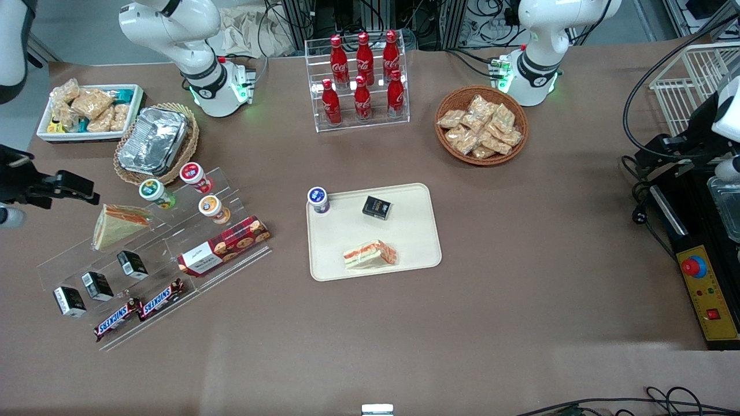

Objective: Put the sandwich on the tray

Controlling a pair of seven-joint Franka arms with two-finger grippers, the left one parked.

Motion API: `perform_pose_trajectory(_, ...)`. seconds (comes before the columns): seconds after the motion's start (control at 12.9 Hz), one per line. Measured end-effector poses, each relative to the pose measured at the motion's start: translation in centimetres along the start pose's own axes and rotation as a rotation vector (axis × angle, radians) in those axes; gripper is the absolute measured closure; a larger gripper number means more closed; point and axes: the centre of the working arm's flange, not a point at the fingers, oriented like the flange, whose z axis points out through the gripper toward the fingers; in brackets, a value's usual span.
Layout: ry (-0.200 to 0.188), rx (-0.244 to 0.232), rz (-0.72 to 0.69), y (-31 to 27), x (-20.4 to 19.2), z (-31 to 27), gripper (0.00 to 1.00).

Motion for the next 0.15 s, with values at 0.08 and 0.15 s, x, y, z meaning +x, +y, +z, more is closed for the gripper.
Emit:
perform_pose_trajectory(0.08,-0.001,0.002,0.005,0.30,-0.29,-0.07,0.00)
perform_pose_trajectory(0.15,-0.002,0.003,0.005,0.33,-0.47,-0.09,0.00)
